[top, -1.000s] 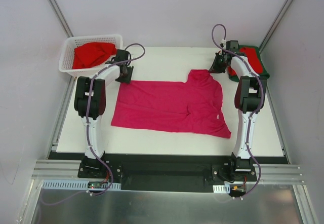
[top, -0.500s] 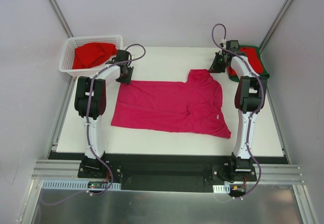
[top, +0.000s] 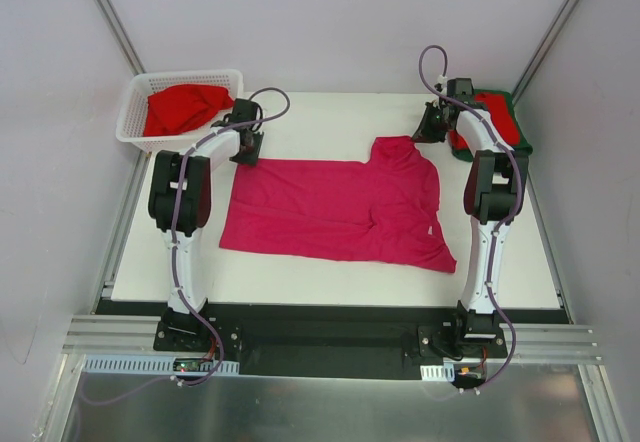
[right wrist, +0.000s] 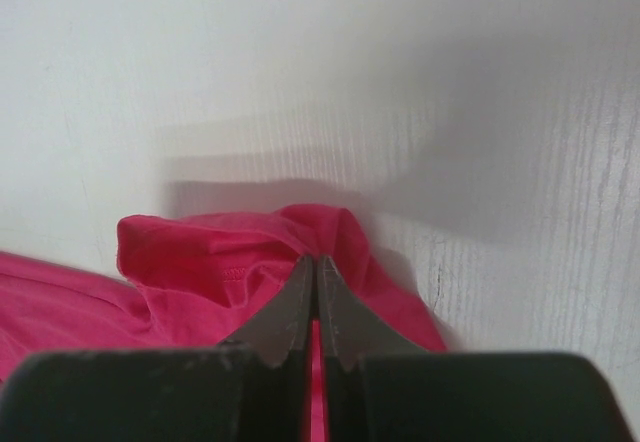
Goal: Fold and stack the t-shirts
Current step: Grap the side of the flattened tshirt furthest away from the robot with both arms
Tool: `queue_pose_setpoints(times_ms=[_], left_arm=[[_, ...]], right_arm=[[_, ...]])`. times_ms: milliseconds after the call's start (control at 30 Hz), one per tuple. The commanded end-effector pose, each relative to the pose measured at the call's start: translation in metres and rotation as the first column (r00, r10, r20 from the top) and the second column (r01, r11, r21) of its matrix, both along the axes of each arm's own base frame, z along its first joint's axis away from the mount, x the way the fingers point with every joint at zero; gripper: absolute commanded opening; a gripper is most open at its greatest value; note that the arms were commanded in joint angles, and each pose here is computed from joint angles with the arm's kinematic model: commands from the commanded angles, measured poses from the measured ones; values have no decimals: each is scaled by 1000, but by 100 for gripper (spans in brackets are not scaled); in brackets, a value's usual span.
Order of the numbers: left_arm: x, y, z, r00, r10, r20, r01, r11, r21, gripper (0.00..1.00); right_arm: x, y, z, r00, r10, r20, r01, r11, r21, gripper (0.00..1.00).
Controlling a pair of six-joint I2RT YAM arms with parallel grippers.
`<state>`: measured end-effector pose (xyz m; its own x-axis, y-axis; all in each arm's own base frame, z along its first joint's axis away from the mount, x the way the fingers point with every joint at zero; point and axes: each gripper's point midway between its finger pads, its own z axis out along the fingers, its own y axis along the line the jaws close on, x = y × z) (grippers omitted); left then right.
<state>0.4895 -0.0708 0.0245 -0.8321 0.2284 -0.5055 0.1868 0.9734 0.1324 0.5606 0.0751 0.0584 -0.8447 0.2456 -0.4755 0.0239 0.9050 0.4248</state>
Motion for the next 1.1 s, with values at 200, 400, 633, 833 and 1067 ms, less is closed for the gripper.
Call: queue_pose_setpoints(times_ms=[200, 400, 633, 833, 1067], left_arm=[[-10, 0, 1, 1000, -14, -12, 14, 997, 70, 60], [-10, 2, -2, 1000, -18, -15, 19, 996, 87, 64], [-11, -2, -8, 999, -27, -28, 29, 997, 76, 57], [-8, -2, -10, 999, -32, -30, 34, 996, 78, 21], [-9, 0, -10, 999, -33, -31, 35, 995, 88, 10]], right_arm=[[2, 1, 37, 998, 6, 67, -8, 1000, 26, 1], [1, 2, 37, 998, 7, 67, -8, 1000, 25, 1], [2, 1, 38, 998, 5, 70, -7, 1000, 25, 1], [2, 2, 40, 997, 6, 73, -8, 1000, 23, 1], [2, 2, 38, 998, -12, 59, 10, 999, 38, 1]])
